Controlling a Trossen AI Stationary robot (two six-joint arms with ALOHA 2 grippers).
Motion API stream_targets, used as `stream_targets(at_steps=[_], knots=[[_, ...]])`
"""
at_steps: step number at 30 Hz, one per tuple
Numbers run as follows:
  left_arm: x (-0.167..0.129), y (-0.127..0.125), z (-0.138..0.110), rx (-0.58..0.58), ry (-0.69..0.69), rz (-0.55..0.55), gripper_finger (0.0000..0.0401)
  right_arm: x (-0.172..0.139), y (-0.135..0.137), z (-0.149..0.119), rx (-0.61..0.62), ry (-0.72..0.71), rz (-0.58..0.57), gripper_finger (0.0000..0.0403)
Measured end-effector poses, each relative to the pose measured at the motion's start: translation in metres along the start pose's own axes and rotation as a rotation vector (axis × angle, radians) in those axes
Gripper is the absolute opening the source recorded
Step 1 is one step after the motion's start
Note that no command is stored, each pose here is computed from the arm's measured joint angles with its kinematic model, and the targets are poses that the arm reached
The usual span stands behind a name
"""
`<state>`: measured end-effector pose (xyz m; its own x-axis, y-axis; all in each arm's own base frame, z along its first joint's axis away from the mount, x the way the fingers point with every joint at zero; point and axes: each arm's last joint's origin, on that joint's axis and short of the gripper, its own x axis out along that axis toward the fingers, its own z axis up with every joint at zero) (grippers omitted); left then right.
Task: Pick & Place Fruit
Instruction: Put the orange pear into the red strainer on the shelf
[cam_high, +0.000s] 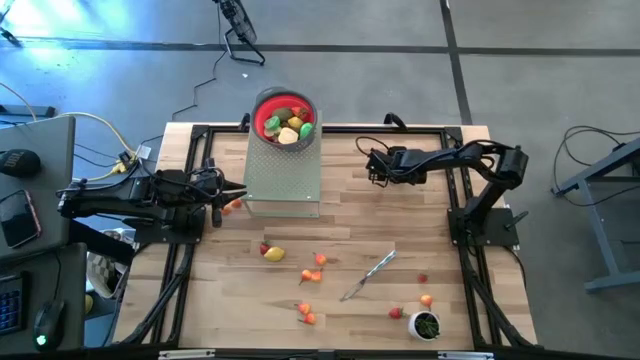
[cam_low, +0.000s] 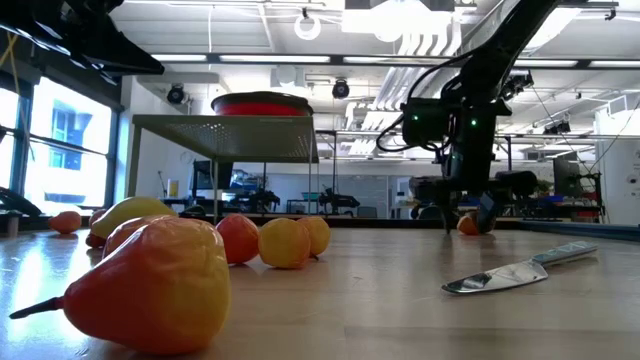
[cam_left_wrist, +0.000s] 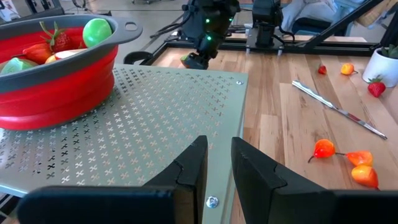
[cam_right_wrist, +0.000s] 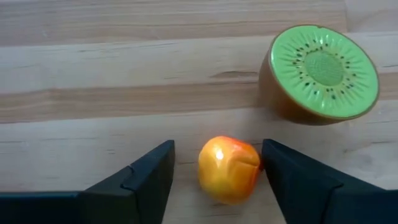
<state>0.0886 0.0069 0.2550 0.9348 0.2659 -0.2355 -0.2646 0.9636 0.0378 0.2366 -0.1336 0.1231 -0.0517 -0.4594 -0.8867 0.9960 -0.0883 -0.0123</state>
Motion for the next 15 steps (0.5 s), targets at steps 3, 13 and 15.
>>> stream_targets(at_steps=[3,13,15], knots=[[-0.0001,0.0,0.0,0.0,0.0,0.0,0.0067,0.0,0.0,-0.0001,0.004,0.004,0.001,0.0209],[-0.0001,0.0,0.0,0.0,0.0,0.0,0.0067,-0.0001,0.0007,-0.0005,0.008,0.019,0.014,0.0147],[0.0,0.0,0.0,0.0,0.0,0.0,0.0067,-0.0001,0.0008,-0.0005,0.008,0.021,0.015,0.0144]])
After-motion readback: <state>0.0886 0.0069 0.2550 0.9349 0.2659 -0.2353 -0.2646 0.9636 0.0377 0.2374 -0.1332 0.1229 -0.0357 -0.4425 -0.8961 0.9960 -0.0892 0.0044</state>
